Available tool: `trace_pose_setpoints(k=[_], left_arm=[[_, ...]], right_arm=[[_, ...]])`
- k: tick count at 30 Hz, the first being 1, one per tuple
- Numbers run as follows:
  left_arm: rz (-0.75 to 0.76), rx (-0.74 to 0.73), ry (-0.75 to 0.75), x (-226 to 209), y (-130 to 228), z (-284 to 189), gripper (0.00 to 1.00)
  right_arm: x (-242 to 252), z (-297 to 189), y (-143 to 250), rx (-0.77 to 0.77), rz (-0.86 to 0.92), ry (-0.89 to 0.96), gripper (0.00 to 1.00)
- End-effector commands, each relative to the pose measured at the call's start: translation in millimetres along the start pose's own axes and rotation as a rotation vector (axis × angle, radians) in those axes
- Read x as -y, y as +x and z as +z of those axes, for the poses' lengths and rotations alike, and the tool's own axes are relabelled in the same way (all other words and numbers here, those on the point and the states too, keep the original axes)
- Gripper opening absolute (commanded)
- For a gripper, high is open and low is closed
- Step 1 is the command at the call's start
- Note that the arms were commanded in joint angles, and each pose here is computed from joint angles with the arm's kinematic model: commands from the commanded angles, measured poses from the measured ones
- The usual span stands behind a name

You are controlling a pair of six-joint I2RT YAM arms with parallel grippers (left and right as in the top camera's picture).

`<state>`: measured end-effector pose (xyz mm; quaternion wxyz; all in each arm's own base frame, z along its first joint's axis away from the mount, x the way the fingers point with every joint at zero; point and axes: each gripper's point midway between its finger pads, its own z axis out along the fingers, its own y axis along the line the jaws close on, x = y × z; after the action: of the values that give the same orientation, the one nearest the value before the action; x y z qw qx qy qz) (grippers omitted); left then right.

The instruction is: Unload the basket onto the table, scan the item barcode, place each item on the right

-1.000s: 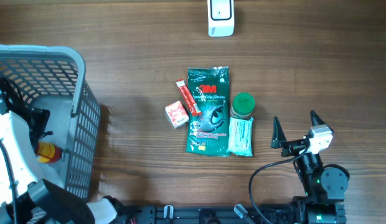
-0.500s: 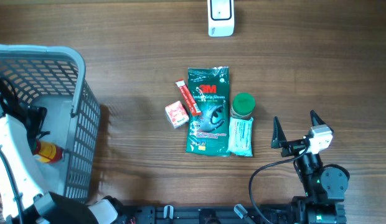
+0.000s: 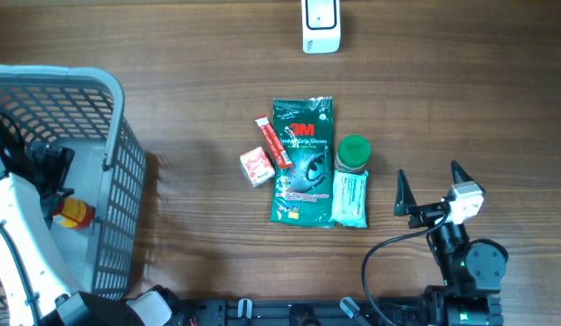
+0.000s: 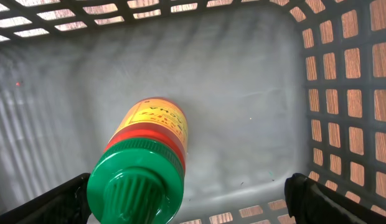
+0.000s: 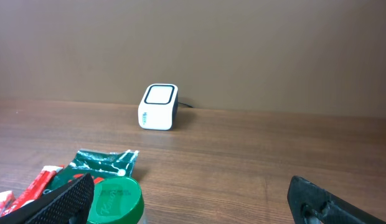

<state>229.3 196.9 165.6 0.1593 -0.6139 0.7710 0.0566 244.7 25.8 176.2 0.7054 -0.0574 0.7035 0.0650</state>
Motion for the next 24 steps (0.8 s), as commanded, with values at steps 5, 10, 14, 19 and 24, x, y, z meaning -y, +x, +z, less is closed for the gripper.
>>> trace_pose_setpoints(k=[5,10,14,19,24], left_arm=[[0.015,0.016,-0.107,-20.6,-0.9,-0.6,1.0],[-0.035,0.003,-0.148,-36.8,0.3,17.5,1.0],[-0.07,-0.007,-0.133,-42.2,1.1,30.9,1.0],[-0.077,-0.05,-0.078,-36.4,15.2,51.0,0.92],[-0.074,-0.06,-0.08,-37.0,18.1,51.7,0.56]], right_arm=[[0.7,-0.1,-1.3,0.007,0.013,0.007,1.0],[0.7,-0.1,-1.5,0.007,0.014,0.007,1.0],[0.7,-0.1,-1.5,0.007,0.013,0.007,1.0],[0.7,-0.1,-1.5,0.007,0.014,0.007,1.0],[0.7,-0.1,-1.2,0.006,0.014,0.007,1.0]])
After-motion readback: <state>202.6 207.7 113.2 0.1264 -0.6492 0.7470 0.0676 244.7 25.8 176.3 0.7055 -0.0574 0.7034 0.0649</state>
